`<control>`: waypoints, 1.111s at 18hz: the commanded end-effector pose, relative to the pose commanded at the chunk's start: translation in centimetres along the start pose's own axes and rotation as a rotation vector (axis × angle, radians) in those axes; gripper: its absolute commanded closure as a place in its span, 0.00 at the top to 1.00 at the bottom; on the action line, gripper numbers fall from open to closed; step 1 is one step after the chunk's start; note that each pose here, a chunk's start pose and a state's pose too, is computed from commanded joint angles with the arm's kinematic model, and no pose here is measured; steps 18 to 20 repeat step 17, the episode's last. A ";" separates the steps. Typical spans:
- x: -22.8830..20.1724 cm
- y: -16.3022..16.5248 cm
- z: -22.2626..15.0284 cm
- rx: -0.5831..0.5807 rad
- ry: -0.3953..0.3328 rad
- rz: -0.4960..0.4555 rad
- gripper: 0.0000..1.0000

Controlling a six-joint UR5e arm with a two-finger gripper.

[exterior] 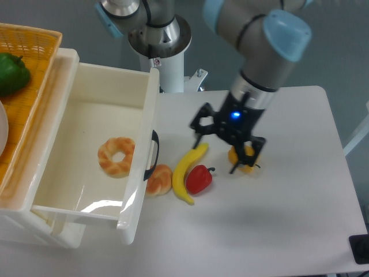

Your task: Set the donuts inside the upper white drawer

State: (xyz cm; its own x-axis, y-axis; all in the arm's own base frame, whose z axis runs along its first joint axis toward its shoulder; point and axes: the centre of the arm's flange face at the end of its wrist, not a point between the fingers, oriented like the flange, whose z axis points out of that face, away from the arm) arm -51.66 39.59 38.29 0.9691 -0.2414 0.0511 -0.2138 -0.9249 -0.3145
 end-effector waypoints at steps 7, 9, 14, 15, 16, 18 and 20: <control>-3.9 3.7 6.1 -0.216 -0.006 0.093 1.00; -4.8 4.4 7.2 -0.275 -0.004 0.096 1.00; -5.0 4.2 8.3 -0.341 0.012 0.171 1.00; -5.1 4.2 8.3 -0.341 0.012 0.183 1.00; -5.0 4.3 8.4 -0.339 0.017 0.189 1.00; -4.9 4.3 8.4 -0.340 0.018 0.189 1.00; -4.9 4.3 8.4 -0.340 0.018 0.189 1.00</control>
